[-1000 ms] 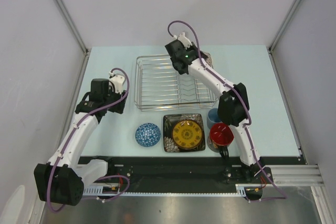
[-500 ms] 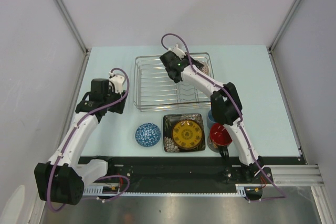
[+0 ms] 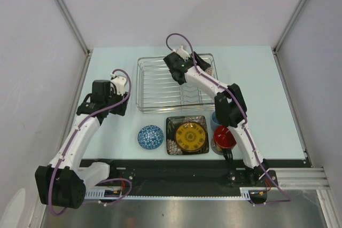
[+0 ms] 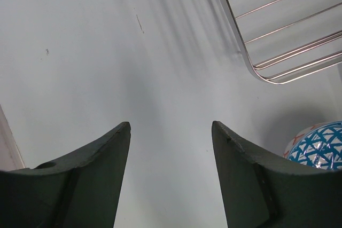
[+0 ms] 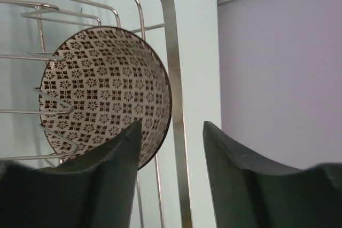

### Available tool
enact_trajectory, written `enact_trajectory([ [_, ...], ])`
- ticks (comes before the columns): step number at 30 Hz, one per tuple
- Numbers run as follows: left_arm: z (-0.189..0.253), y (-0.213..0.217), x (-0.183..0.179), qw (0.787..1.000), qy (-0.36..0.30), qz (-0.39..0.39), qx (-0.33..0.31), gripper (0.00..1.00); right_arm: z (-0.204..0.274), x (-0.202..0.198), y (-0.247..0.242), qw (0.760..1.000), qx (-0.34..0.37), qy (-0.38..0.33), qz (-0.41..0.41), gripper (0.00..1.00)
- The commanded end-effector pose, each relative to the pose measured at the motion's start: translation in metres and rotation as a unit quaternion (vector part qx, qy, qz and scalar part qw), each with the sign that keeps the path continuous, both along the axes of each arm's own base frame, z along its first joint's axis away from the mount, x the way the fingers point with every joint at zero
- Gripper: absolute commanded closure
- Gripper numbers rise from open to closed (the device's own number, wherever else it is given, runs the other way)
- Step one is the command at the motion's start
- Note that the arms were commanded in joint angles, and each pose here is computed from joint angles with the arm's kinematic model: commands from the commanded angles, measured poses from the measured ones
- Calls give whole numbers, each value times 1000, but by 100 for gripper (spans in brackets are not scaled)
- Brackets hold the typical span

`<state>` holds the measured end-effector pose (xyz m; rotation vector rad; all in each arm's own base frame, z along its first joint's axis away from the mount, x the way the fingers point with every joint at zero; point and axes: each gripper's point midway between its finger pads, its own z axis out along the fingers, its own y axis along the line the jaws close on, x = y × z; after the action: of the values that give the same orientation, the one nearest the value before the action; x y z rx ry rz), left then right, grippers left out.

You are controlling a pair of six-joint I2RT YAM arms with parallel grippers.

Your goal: Load the mixed dishes into the dish rack

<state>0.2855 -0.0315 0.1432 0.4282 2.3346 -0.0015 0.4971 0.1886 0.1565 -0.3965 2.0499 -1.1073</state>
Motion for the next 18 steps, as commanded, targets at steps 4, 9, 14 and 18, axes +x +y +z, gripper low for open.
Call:
enact_trajectory([
  [4,11,1,4,1000,-20,-1,-3,32,21,-6,-5,999,21,-25,-13,24],
  [9,17,2,4,1000,-21,0,-2,32,81,-24,5,996,58,-72,-3,20],
  [14,38,-4,3,999,-44,-18,-22,31,138,-77,29,993,47,-87,65,17],
  [18,50,-13,-11,996,-52,-66,-36,30,164,-134,68,972,155,-95,146,12],
])
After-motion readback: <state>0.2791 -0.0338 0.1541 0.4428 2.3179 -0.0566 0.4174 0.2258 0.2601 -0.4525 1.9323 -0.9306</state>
